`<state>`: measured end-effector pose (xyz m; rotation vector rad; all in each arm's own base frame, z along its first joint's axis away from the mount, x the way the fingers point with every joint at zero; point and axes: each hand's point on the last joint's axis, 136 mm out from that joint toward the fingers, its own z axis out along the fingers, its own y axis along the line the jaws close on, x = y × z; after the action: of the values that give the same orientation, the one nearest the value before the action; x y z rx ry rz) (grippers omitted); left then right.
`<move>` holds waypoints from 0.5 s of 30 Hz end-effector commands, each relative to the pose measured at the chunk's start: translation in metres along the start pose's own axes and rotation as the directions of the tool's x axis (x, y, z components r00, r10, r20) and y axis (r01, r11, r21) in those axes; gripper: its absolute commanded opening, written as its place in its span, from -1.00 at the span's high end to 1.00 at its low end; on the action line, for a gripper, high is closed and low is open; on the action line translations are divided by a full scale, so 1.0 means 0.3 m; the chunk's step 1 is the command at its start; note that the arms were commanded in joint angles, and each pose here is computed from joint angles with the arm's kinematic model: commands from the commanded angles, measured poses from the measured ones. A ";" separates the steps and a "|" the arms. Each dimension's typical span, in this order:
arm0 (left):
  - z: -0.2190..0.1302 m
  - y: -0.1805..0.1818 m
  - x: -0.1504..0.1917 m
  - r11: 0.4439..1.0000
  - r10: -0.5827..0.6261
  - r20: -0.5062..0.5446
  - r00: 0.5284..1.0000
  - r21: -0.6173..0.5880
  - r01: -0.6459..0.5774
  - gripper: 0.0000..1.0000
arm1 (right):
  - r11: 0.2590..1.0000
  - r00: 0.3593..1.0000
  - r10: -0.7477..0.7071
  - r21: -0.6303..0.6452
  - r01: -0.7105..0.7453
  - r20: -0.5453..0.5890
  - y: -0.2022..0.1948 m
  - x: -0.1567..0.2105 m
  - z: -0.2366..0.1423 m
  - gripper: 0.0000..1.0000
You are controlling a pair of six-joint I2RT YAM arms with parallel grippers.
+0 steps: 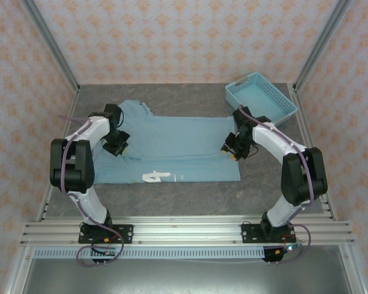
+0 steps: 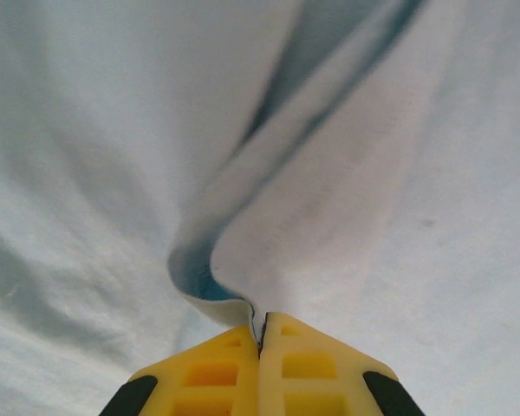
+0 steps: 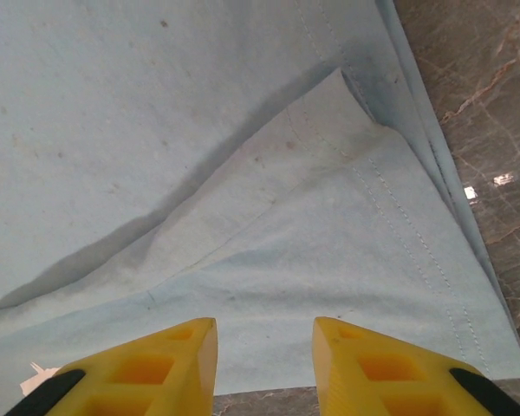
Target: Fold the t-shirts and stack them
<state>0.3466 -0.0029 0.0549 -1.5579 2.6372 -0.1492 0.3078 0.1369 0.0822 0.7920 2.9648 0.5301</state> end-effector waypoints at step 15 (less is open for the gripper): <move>0.005 -0.305 0.044 0.853 0.515 0.054 0.855 -0.123 -0.506 1.00 | 0.980 0.974 0.192 -0.063 -0.186 0.117 0.003 -0.129 -0.034 0.36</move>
<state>0.4267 -0.0701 0.0642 -0.9061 2.8544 -0.0538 0.3367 0.1177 0.0860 1.0340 2.8009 0.5488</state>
